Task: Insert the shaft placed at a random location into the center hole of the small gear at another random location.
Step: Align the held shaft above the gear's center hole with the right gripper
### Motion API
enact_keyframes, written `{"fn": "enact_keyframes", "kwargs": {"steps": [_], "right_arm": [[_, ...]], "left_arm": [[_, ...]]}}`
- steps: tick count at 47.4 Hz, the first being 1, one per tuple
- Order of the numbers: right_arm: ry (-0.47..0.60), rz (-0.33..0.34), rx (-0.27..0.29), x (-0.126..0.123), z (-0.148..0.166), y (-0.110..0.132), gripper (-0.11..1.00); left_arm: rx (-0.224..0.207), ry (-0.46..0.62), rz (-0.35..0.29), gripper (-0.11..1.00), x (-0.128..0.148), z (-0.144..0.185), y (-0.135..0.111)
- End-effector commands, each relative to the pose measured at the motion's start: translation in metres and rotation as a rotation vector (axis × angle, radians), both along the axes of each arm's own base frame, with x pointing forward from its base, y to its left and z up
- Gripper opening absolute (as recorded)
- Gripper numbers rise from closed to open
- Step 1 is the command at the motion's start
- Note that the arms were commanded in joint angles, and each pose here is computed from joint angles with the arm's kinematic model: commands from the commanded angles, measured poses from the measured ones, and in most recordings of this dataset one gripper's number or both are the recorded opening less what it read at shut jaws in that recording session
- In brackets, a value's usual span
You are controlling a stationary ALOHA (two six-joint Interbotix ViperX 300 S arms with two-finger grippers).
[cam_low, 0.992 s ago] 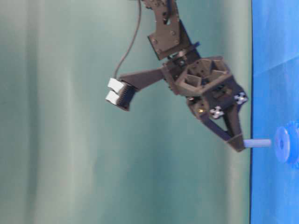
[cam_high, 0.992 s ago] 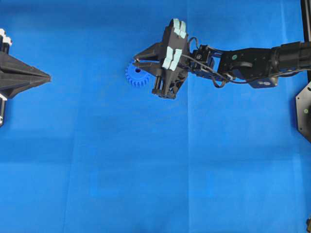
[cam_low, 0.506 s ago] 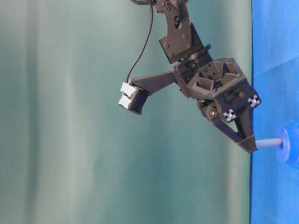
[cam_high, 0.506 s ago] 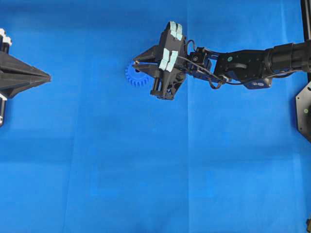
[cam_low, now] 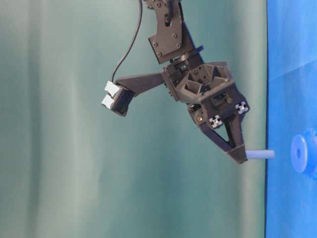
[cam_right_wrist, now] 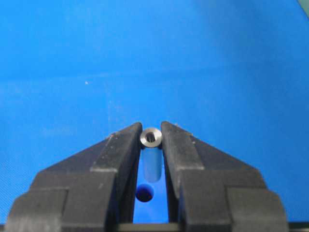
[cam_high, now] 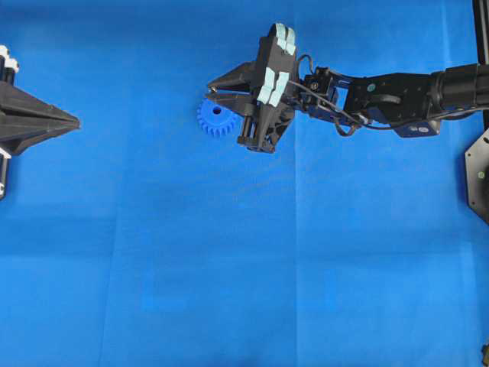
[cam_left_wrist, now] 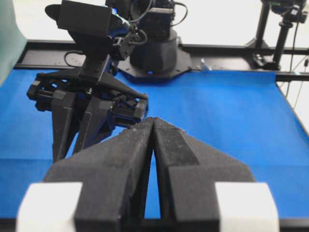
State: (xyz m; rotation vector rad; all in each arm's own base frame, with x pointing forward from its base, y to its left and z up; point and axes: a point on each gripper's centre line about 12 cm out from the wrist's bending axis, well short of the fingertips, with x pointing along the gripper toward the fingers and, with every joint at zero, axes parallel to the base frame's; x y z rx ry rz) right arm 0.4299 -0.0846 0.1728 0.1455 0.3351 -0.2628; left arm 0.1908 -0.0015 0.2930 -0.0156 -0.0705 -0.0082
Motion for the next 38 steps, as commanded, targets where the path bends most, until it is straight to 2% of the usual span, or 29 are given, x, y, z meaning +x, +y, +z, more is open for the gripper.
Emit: {"fn": "enact_keyframes", "kwargs": {"steps": [1,16,38], "right_arm": [[-0.059,0.001,-0.015,0.002,0.023,0.0,0.04],[-0.052,-0.009,-0.006,0.005,0.008,-0.002,0.04],[-0.003,-0.032,0.036,0.007,-0.024,0.0,0.04]], "left_arm": [[-0.002,-0.009,-0.002,0.0,0.001,0.003,0.0],[-0.002,-0.009,0.0,0.0,0.001,0.003,0.0],[-0.002,-0.009,0.0,0.0,0.001,0.003,0.0]]}}
